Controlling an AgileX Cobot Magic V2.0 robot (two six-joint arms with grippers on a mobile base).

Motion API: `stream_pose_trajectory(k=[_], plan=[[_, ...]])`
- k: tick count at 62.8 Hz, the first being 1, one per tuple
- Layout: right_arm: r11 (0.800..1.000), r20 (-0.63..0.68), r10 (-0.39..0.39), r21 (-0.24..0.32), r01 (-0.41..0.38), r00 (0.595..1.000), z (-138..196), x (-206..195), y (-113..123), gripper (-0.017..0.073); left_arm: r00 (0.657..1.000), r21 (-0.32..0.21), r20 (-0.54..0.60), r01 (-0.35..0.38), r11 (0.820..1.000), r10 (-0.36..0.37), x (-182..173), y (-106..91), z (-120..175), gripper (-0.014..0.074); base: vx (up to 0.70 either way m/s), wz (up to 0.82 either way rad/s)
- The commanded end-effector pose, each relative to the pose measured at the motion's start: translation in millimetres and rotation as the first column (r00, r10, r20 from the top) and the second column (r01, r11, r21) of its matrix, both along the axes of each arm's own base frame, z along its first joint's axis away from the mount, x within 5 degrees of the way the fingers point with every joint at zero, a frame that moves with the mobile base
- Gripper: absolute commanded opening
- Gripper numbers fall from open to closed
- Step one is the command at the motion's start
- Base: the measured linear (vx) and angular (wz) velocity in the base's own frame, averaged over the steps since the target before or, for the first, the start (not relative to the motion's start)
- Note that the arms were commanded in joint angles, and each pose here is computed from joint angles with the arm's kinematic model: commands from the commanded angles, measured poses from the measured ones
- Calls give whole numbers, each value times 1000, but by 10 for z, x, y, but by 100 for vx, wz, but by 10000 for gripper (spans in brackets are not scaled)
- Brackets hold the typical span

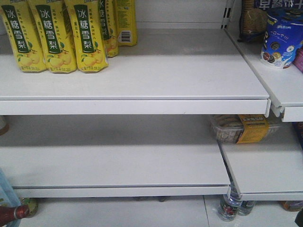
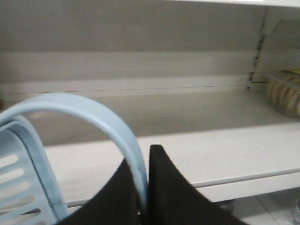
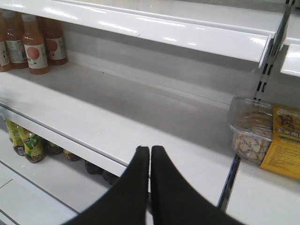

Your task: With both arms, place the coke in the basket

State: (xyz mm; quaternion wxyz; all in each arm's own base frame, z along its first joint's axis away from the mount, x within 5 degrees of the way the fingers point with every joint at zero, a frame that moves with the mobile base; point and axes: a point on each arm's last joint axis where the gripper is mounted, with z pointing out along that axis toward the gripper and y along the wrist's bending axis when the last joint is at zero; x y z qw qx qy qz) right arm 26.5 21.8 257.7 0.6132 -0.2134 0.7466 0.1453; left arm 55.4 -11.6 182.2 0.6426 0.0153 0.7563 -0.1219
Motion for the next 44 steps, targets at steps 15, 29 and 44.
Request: stream_pose_trajectory(k=[15,29,44], plan=[[999,77,-16,30,14,997,134,9,-9,-5,958,10,235,-170,985,163,-11,97,274,-6,0,0],[999,77,-16,30,14,997,134,9,-9,-5,940,3,268,-219,976,210,-14,123,305,-6,0,0],[999,77,-16,30,14,997,134,9,-9,-5,935,-17,278,-225,974,221,-16,128,319,-6,0,0]])
